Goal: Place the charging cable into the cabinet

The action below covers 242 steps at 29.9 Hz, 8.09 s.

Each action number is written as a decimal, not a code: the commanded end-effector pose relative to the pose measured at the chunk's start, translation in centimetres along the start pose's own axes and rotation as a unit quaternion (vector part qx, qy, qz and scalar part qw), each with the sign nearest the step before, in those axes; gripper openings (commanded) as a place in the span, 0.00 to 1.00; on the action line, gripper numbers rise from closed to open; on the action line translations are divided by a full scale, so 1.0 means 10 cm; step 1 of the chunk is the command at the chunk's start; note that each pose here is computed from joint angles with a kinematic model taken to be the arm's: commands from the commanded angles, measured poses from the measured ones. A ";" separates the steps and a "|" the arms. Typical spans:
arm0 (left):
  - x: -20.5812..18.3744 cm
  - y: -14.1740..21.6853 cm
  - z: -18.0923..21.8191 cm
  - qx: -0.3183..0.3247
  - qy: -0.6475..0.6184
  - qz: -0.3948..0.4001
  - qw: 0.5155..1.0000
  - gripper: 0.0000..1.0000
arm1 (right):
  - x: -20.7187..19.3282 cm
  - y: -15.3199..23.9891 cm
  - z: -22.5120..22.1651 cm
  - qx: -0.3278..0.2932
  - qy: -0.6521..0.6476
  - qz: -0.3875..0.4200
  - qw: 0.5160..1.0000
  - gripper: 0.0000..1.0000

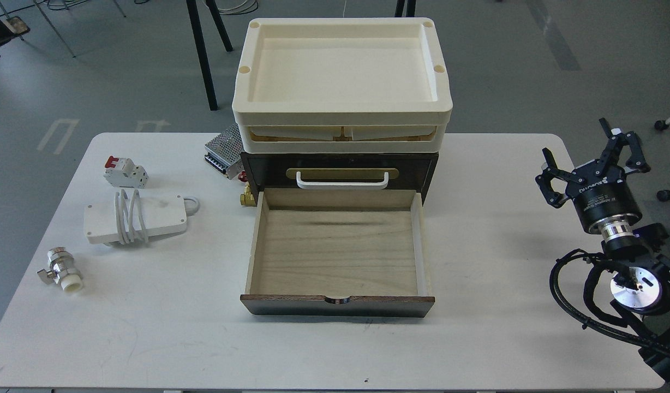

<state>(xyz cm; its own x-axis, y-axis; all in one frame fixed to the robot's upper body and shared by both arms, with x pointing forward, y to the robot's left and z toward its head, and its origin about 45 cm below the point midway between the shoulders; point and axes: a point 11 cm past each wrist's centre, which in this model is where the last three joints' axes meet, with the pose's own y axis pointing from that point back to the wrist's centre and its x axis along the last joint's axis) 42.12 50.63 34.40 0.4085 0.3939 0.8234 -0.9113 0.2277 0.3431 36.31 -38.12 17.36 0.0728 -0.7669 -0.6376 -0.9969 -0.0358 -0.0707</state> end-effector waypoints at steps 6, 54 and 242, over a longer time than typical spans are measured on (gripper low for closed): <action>-0.51 -0.22 -0.05 0.023 -0.172 -0.062 0.983 0.95 | 0.00 0.00 0.00 0.000 0.000 0.000 1.000 0.99; -2.51 -0.30 -0.78 0.083 -0.175 -0.146 0.970 0.70 | 0.00 0.00 0.00 0.000 0.000 -0.001 1.000 0.99; -3.74 -0.88 2.01 -0.272 -0.007 -0.239 0.932 0.77 | 0.00 0.00 0.00 0.000 0.001 0.000 1.000 0.99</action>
<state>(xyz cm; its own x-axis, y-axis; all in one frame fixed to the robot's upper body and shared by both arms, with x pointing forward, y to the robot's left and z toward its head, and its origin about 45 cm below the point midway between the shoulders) 33.92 16.23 9.52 0.7528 0.1068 0.6496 -0.4623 0.7882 0.4062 36.34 -38.15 17.36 0.0721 -0.7674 -0.6372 -0.9969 -0.0350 -0.0707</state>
